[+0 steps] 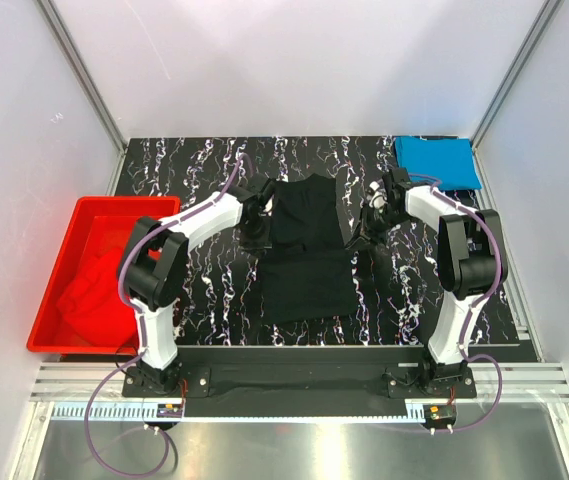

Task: Fold and stack the t-shirts
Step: Fold the tshirt

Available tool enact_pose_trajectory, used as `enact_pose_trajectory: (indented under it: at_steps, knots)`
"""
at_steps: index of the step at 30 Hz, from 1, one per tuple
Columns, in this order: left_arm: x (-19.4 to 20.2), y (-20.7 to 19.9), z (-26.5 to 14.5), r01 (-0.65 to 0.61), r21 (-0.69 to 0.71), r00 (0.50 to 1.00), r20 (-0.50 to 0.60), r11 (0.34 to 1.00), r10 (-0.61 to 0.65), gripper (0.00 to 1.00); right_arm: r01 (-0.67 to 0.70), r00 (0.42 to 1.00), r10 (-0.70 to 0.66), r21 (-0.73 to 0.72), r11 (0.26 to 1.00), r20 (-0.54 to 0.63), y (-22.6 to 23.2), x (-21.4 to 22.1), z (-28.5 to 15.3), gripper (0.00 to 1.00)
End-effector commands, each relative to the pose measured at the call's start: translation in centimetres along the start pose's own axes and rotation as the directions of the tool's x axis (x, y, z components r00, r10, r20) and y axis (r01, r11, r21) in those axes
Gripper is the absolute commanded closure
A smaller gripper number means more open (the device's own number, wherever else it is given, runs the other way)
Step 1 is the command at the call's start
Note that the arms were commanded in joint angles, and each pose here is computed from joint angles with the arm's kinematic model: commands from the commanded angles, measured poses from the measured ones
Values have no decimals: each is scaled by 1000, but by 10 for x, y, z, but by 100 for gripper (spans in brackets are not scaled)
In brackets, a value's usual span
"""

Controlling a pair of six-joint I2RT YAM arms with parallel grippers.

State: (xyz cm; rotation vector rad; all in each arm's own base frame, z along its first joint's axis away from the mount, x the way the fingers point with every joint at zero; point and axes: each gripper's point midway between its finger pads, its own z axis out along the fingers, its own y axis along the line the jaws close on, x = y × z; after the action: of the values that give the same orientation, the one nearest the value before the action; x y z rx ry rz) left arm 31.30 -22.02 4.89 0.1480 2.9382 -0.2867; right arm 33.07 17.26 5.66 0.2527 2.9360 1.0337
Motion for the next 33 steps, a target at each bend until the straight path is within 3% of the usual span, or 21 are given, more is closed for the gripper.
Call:
enact_pose_trajectory:
  at_steps: [1, 7, 11, 13, 15, 19, 22, 24, 26, 27, 30, 33]
  knots:
    - [-5, 10, -4, 26, -55, 1000, 7, 998, -26, 100, 24, 1000, -24, 0, 1000, 12, 8, -9, -3, 96]
    - [-12, 18, 15, 48, -106, 999, -18, 993, -50, 99, 60, 998, -60, -8, 998, 10, 3, -29, 14, 93]
    - [-24, 25, 19, 70, -156, 998, 7, 985, -70, 83, 76, 996, -78, 36, 996, 35, -1, -48, 19, 84]
    - [-36, 24, 14, 76, -166, 997, 44, 983, -70, 67, 83, 995, -86, 54, 995, 52, -1, -58, 17, 79]
    - [-42, 29, 6, 86, -201, 995, 71, 976, -73, 59, 94, 993, -99, 71, 993, 69, 3, -70, 14, 76]
    - [-52, 32, -22, 96, -224, 989, 133, 970, -67, 49, 102, 989, -118, 156, 982, 92, 2, -77, -4, 55]
    - [-52, 19, -47, 88, -145, 984, 167, 986, -63, 52, 126, 980, -150, 173, 977, 134, 13, -80, -24, 54]
    - [-42, -5, -49, 60, -1, 987, 148, 998, -60, 57, 128, 982, -145, 130, 983, 125, 24, -72, -28, 55]
    - [-36, -21, -58, 58, 98, 986, 149, 994, -72, 70, 135, 985, -139, 50, 990, 103, 39, -62, -25, 56]
    - [-33, -40, -58, 47, 197, 989, 129, 979, -74, 75, 134, 988, -135, 30, 991, 78, 42, -52, -19, 66]
    - [-20, -61, -46, 50, 295, 992, 94, 954, -81, 88, 146, 989, -145, -20, 989, 38, 53, -37, 0, 81]
    - [-11, -63, -26, 104, 314, 993, 29, 944, -119, 96, 142, 990, -141, -65, 988, 18, 61, -34, 17, 87]
